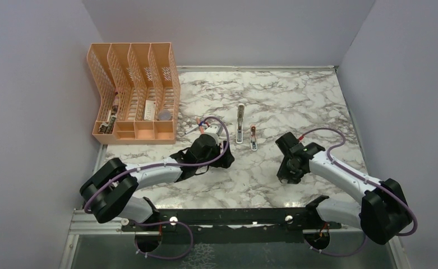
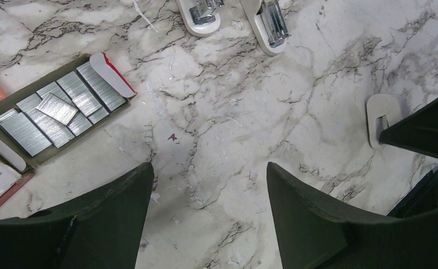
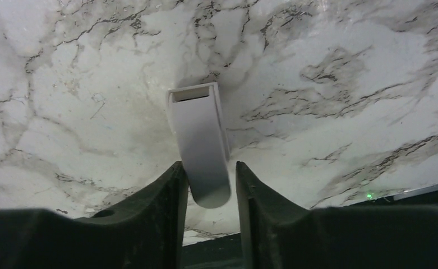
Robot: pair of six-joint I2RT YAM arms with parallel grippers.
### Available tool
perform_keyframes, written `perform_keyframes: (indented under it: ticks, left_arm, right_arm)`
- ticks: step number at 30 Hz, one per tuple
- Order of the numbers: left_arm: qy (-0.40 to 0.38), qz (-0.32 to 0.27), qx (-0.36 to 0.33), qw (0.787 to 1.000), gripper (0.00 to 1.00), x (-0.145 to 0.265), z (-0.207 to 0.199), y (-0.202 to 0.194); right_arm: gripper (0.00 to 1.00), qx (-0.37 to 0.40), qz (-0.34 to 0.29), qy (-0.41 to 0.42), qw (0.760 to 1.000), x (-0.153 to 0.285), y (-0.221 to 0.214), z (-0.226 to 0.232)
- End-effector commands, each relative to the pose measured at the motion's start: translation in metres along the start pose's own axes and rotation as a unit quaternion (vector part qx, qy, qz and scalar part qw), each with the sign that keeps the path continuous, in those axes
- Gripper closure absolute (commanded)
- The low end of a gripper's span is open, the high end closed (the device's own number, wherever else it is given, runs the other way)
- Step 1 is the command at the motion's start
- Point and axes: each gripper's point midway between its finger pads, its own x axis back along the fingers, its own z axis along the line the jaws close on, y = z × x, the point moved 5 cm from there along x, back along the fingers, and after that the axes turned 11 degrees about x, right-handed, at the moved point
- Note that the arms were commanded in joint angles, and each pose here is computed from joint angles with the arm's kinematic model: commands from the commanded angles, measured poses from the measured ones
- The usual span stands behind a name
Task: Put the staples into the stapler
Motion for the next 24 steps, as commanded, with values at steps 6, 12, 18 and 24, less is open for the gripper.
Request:
perform_keyframes:
  ticks: [6,12,18,24]
  left_arm:
    - [-0.017,0.001,0.014,1.000,0.26,-0.014,-0.011,0.004]
    - [-0.044,0.009,0.046,0.998,0.23,-0.014,-0.021,0.003]
    - [-0.089,0.014,0.086,0.992,0.09,-0.005,-0.021,-0.012]
    - [-0.148,0.023,0.075,0.986,0.12,0.000,-0.032,-0.024]
  right_arm:
    - [0.79,0.004,-0.060,0.077,0.995,0.024,0.015,0.015]
    - [0.79,0.040,-0.036,0.227,0.972,0.030,0.011,0.055]
    - [0.79,0.053,-0.002,0.342,0.938,0.032,0.007,0.088]
    - [0.78,0.036,0.032,0.401,0.915,0.035,0.006,0.109]
